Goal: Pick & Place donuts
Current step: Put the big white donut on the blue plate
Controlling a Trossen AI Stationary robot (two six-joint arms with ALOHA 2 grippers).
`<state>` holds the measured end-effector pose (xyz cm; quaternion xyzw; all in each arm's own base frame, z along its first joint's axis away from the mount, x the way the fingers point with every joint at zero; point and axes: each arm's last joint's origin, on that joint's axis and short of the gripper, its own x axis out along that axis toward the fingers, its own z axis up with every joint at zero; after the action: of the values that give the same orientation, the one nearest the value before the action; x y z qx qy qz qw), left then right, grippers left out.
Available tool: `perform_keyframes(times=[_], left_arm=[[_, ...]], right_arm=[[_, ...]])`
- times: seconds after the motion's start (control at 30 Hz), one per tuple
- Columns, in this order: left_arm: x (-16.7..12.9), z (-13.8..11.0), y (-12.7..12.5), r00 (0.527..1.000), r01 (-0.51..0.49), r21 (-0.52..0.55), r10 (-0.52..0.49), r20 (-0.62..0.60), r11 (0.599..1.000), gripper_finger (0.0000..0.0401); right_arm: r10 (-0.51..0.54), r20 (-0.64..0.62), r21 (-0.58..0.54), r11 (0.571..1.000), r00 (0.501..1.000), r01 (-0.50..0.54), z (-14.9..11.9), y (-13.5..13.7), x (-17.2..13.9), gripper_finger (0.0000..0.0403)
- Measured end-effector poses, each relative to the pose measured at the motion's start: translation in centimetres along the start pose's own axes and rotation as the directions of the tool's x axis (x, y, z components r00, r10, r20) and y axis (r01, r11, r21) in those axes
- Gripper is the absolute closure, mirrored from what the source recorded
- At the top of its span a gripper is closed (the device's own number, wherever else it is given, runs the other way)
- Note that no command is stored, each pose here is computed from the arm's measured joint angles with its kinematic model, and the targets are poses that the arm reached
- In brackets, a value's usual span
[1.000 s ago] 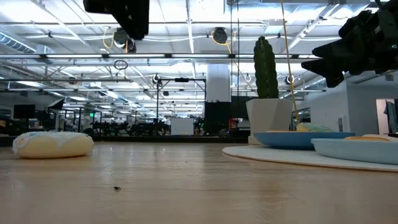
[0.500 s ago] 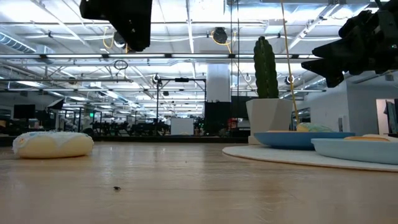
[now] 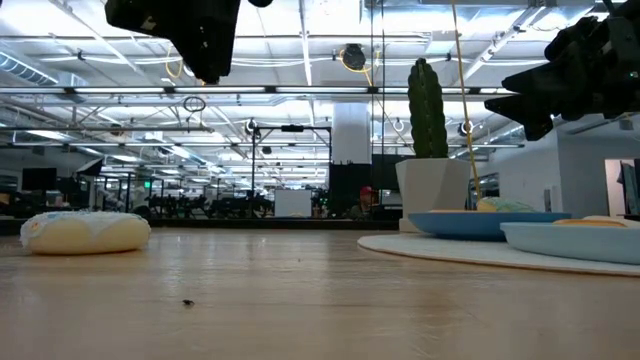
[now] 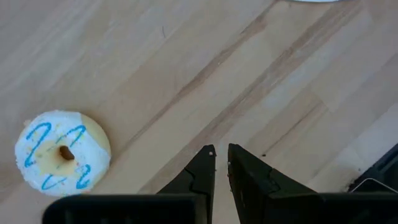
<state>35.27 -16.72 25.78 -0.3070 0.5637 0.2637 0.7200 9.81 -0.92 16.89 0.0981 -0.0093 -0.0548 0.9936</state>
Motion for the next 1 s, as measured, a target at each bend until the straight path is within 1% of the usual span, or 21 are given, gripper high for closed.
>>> perform_keyframes(times=[0.1, 0.33, 0.43, 0.53, 0.57, 0.63, 0.7, 0.73, 0.87, 1.0], left_arm=[[0.0, 0.0, 0.0, 1.000, -0.001, 0.025, 0.001, 0.002, 1.000, 0.0354], [0.0, -0.1, 0.0, 0.999, -0.016, 0.026, 0.014, 0.048, 1.000, 0.0354], [0.3, -0.4, -0.2, 0.993, -0.049, 0.065, 0.042, 0.111, 0.997, 0.0354], [1.6, -1.1, -0.4, 0.988, -0.111, 0.101, 0.099, 0.117, 0.989, 0.0344], [2.1, -1.2, -0.4, 0.987, -0.130, 0.096, 0.119, 0.106, 0.987, 0.0335], [3.0, -1.4, -0.4, 0.985, -0.161, 0.050, 0.157, 0.074, 0.986, 0.0313], [3.9, -1.5, -0.3, 0.981, -0.194, 0.000, 0.194, 0.023, 0.981, 0.0284], [4.3, -1.6, -0.3, 0.980, -0.200, -0.007, 0.200, -0.008, 0.980, 0.0268], [4.9, -1.9, -0.6, 0.980, -0.172, 0.035, 0.174, -0.091, 0.985, 0.0211], [4.8, -2.4, -0.7, 0.980, -0.169, 0.055, 0.173, -0.102, 0.984, 0.0173]], right_arm=[[0.000, 0.000, 0.000, 1.000, 1.000, 0.000, 0.0, 0.0, 0.0, 0.0190], [0.000, 0.000, 0.000, 1.000, 1.000, 0.000, 0.0, 0.0, 0.0, 0.0190], [0.000, 0.000, 0.000, 1.000, 1.000, 0.000, 0.0, 0.0, 0.0, 0.0190], [0.000, 0.000, 0.000, 1.000, 1.000, 0.000, 0.0, 0.0, 0.0, 0.0190], [0.000, 0.000, 0.000, 1.000, 1.000, 0.000, 0.0, 0.0, 0.0, 0.0190], [0.000, 0.000, 0.000, 1.000, 1.000, 0.000, 0.0, 0.0, 0.0, 0.0190], [0.000, 0.000, 0.000, 1.000, 1.000, 0.000, 0.0, 0.0, 0.0, 0.0190], [0.000, 0.000, 0.000, 1.000, 1.000, 0.000, 0.0, 0.0, 0.0, 0.0190], [0.000, 0.000, 0.000, 1.000, 1.000, 0.000, 0.0, 0.0, 0.0, 0.0190], [0.000, 0.000, 0.000, 1.000, 1.000, 0.000, 0.0, 0.0, 0.0, 0.0190]])
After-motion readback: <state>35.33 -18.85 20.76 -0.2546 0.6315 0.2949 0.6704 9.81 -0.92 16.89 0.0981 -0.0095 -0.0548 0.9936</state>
